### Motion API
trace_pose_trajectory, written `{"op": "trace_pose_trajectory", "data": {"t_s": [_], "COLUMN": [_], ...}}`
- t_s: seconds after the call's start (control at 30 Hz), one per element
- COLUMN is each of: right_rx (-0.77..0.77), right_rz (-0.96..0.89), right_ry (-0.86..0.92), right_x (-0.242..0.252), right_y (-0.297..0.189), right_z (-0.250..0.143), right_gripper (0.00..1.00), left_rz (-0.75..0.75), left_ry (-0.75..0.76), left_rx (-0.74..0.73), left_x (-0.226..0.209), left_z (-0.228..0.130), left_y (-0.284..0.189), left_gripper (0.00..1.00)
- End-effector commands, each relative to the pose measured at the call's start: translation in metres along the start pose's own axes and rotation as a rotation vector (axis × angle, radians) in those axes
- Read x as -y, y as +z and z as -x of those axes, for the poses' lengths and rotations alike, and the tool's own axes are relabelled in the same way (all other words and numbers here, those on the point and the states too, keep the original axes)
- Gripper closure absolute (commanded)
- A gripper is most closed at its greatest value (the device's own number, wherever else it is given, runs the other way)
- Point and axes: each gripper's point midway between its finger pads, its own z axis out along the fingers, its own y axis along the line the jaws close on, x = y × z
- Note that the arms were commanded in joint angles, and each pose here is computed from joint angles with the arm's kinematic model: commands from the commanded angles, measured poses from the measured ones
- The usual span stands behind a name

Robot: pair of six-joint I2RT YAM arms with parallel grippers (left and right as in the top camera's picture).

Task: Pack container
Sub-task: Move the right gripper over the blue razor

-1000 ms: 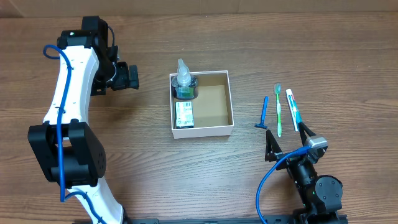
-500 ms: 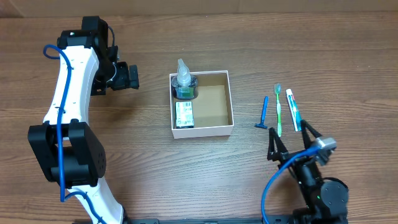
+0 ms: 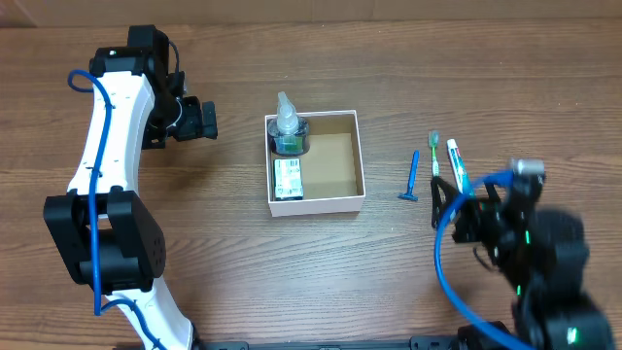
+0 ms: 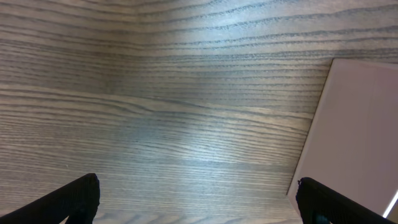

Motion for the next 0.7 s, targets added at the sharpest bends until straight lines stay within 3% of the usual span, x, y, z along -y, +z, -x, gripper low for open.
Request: {"op": "trace_pose_trajectory", "data": {"t_s": [0.0, 0.23, 0.5, 0.67], "right_rx": [-0.146, -0.403, -0.683, -0.757], "right_rz": [-0.019, -0.101, -0.15, -0.231], "right_ry": [0.024, 0.057, 0.102, 0.093], "right_x": [-0.009, 0.003, 0.024, 0.045], "right_y": [0.018, 0.082, 0.141, 0.166], "right_z": [0.023, 0.008, -0.059, -0.086], "right_gripper": [0.0, 0.0, 0.0, 0.21], "left_rz": [-0.02, -0.02, -0.02, -0.02], "left_ry": [0.022, 0.022, 0.022, 0.022], "left_rx": [0.016, 0.016, 0.016, 0.016], "left_x": [0.003, 0.003, 0.003, 0.003], "left_z": [0.0, 0.0, 0.0, 0.0], "left_y": [-0.006, -0.006, -0.006, -0.006], "left_gripper": [0.0, 0.0, 0.0, 0.0]}}
